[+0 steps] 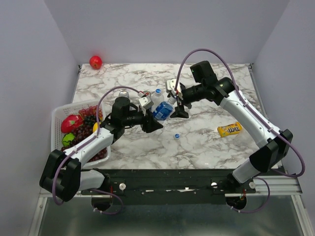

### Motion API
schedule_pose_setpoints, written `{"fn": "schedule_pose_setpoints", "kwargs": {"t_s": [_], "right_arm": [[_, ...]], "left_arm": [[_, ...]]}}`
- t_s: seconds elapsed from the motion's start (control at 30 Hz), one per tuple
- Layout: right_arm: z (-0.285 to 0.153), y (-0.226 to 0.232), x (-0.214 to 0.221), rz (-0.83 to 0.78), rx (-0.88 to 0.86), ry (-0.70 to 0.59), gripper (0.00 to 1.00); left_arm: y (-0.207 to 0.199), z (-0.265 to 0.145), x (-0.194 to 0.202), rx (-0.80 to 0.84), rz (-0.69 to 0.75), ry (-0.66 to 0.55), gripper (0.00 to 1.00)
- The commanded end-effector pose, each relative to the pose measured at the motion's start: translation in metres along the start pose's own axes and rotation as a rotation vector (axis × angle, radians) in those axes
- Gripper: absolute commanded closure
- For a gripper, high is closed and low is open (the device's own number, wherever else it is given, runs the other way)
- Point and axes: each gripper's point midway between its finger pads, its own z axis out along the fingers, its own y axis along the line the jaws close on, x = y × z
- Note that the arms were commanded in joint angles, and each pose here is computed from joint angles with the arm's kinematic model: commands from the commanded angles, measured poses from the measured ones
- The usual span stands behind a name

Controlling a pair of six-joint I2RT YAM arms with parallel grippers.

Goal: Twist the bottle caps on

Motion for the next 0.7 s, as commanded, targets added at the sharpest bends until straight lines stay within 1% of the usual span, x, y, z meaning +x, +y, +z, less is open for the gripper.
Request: {"fn": "schedule_pose_setpoints", "kwargs": {"t_s": [0.0,0.03,0.1,0.13,0.17,0.2,0.23,0.27,0.3,0.33,0.37,0.4,0.47,0.63,0.67], "right_arm": [[0.004,0.037,0.025,0.355,-0.129,0.121,0.01],[0.002,0.035,0.023,0.352,-0.127,0.120,0.00],[-0.004,0.023,0.012,0.293,-0.090,0.085,0.01],[-0.010,0.014,-0.001,0.222,-0.044,0.046,0.00],[-0.016,0.008,-0.008,0.143,-0.016,0.028,0.00],[-0.022,0.006,-0.010,0.091,0.004,0.018,0.00],[-0.034,0.005,-0.026,0.005,0.040,-0.024,0.01],[-0.038,0.005,-0.026,-0.084,0.051,-0.025,0.00],[-0.039,0.009,-0.023,-0.127,0.049,-0.019,0.01],[-0.043,0.012,-0.022,-0.181,0.049,-0.013,0.00],[-0.049,0.018,-0.023,-0.277,0.042,-0.008,0.01],[-0.050,0.021,-0.021,-0.313,0.034,0.000,0.02],[-0.051,0.027,-0.016,-0.374,0.020,0.008,0.07],[-0.045,0.029,-0.012,-0.435,0.014,-0.008,0.14],[-0.044,0.029,-0.011,-0.450,0.009,-0.009,0.17]], "left_arm": [[0.024,-0.010,-0.034,-0.104,-0.005,-0.120,1.00],[0.021,-0.009,-0.031,-0.084,0.010,-0.109,1.00],[0.014,-0.007,-0.022,-0.038,0.093,-0.052,1.00],[0.008,-0.007,-0.017,-0.002,0.118,-0.024,1.00],[0.007,-0.008,-0.009,0.019,0.203,0.028,1.00],[0.006,-0.010,-0.005,0.029,0.234,0.052,1.00],[0.006,-0.011,-0.001,0.036,0.263,0.073,1.00],[0.005,-0.015,0.008,0.043,0.274,0.117,1.00],[0.006,-0.017,0.010,0.050,0.339,0.129,1.00],[0.007,-0.018,0.012,0.053,0.372,0.141,1.00],[0.007,-0.021,0.015,0.053,0.384,0.160,1.00],[0.009,-0.022,0.017,0.057,0.428,0.165,1.00],[0.009,-0.022,0.017,0.061,0.451,0.171,1.00],[0.008,-0.019,0.010,0.065,0.483,0.160,1.00],[0.008,-0.018,0.007,0.066,0.493,0.154,1.00]]}}
